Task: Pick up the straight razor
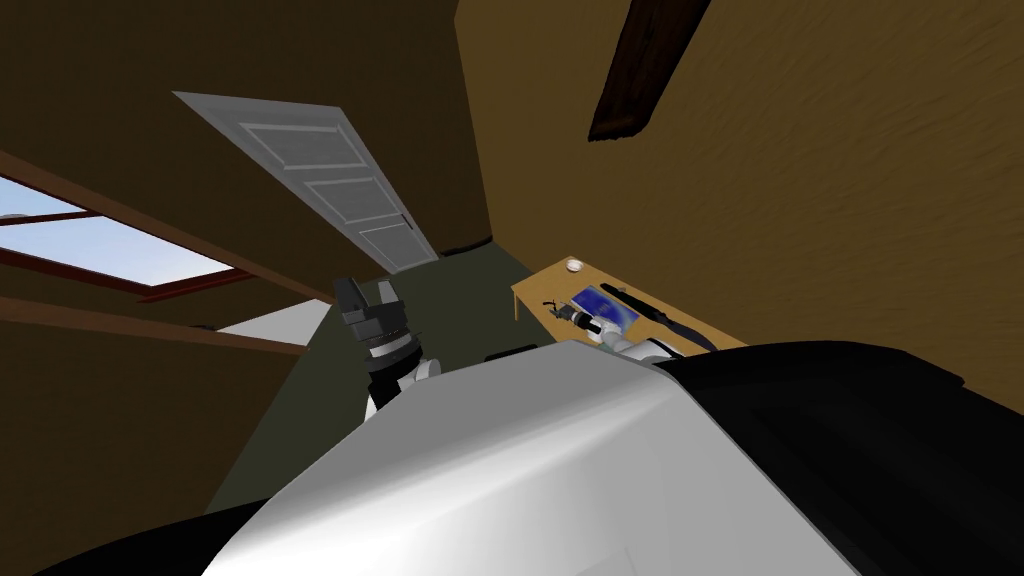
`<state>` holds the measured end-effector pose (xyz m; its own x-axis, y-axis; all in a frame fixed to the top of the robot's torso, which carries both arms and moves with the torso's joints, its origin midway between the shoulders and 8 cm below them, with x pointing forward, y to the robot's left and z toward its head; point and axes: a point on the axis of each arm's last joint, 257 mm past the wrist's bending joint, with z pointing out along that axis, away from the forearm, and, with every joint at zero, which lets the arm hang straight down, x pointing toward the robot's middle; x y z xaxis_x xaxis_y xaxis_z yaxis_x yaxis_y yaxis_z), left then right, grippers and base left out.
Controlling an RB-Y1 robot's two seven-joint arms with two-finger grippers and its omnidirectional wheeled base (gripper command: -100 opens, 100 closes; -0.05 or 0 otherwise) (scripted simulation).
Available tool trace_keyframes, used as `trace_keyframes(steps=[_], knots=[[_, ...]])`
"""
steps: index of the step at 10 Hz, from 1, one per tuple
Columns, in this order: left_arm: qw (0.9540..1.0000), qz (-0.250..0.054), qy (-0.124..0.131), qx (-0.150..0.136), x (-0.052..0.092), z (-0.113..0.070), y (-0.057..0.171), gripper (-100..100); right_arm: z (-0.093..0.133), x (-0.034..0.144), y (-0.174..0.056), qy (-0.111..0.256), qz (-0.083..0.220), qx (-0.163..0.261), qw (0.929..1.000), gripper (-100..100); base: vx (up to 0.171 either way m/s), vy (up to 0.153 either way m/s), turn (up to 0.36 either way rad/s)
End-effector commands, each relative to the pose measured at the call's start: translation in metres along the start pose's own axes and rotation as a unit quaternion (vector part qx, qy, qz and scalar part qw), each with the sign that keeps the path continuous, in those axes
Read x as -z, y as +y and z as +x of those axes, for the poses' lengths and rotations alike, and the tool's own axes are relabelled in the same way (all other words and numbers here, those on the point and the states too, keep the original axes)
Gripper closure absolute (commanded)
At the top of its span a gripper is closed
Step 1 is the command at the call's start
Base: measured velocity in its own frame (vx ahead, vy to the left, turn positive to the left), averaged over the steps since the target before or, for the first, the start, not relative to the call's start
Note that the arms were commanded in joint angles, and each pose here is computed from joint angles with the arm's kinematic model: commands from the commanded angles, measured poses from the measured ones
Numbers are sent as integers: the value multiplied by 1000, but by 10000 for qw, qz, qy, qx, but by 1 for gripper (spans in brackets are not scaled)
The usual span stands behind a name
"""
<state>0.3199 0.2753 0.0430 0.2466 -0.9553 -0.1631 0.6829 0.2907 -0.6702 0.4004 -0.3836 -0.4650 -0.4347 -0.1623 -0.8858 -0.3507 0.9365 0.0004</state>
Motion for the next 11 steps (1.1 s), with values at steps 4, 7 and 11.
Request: trace_keyframes(steps=[4,7,11], knots=[[10000,1,0,1,0,0,0,0,7,5,-4,2,-18,2,10000,-100,52,26,-12],[10000,1,0,0,0,0,0,0,23,29,-1,7,-119,52,9999,-100,82,28,-61],[10000,1,0,1,0,0,0,0,29,37,0,7,-152,69,9999,-100,87,39,-30]])
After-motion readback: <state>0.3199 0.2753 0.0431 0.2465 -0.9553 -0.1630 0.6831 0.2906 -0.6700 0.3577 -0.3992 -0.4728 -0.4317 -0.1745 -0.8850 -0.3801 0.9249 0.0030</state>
